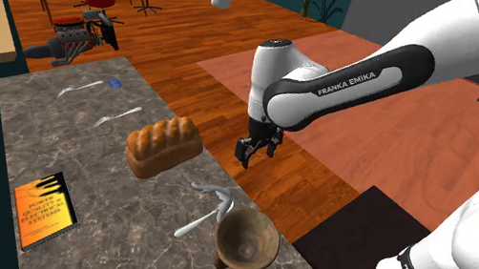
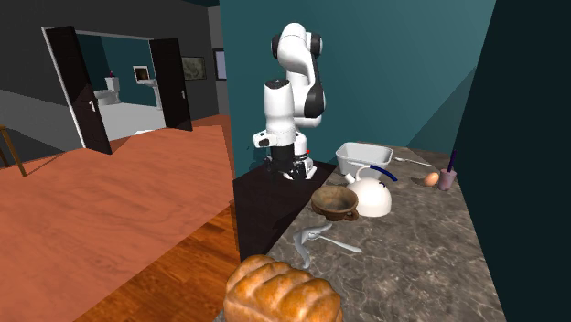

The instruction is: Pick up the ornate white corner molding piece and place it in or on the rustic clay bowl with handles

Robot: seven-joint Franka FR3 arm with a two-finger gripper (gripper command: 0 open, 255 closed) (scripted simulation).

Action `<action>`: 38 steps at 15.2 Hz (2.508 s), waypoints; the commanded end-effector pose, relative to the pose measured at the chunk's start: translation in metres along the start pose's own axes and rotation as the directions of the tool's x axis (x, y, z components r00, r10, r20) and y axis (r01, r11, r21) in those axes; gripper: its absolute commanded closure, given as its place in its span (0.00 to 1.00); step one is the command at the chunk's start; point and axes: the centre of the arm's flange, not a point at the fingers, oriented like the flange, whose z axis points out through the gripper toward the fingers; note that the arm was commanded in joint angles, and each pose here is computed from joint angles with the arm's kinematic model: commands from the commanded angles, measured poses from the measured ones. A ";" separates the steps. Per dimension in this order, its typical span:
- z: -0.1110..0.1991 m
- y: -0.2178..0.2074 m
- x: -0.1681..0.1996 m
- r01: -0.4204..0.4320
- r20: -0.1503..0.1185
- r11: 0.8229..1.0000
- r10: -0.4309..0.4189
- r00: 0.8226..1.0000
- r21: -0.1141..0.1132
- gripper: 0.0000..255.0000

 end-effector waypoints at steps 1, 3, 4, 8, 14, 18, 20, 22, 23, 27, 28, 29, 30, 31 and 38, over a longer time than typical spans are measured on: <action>0.024 -0.014 0.012 -0.003 0.015 1.000 0.003 1.000 0.007 0.00; 0.044 -0.027 0.024 -0.005 0.030 1.000 0.005 1.000 0.013 0.00; 0.054 -0.034 0.030 -0.006 0.038 1.000 0.006 0.999 0.016 0.00; 0.095 -0.061 0.052 -0.011 0.068 1.000 0.009 0.998 0.028 0.00; 0.133 -0.072 0.059 -0.013 0.080 0.999 0.010 0.997 0.033 0.00; 0.151 -0.073 0.057 -0.013 0.080 0.999 0.010 0.997 0.033 0.00; 0.151 -0.073 0.057 -0.013 0.080 0.999 0.010 0.997 0.033 0.00; 0.151 -0.073 0.057 -0.013 0.080 0.999 0.010 0.997 0.033 0.00; 0.151 -0.073 0.057 -0.013 0.080 0.999 0.010 0.997 0.033 0.00; 0.151 -0.073 0.057 -0.013 0.080 0.999 0.010 0.997 0.033 1.00; 0.151 -0.073 0.057 -0.013 0.080 0.999 0.010 0.997 0.033 1.00; 0.151 -0.073 0.057 -0.013 0.080 0.999 0.010 0.997 0.033 1.00; 0.151 -0.073 0.057 -0.013 0.080 0.999 0.010 0.997 0.033 1.00; 0.151 -0.073 0.057 -0.013 0.080 0.999 0.010 0.997 0.033 1.00; 0.136 -0.073 0.056 -0.013 0.080 0.999 0.010 0.997 0.033 1.00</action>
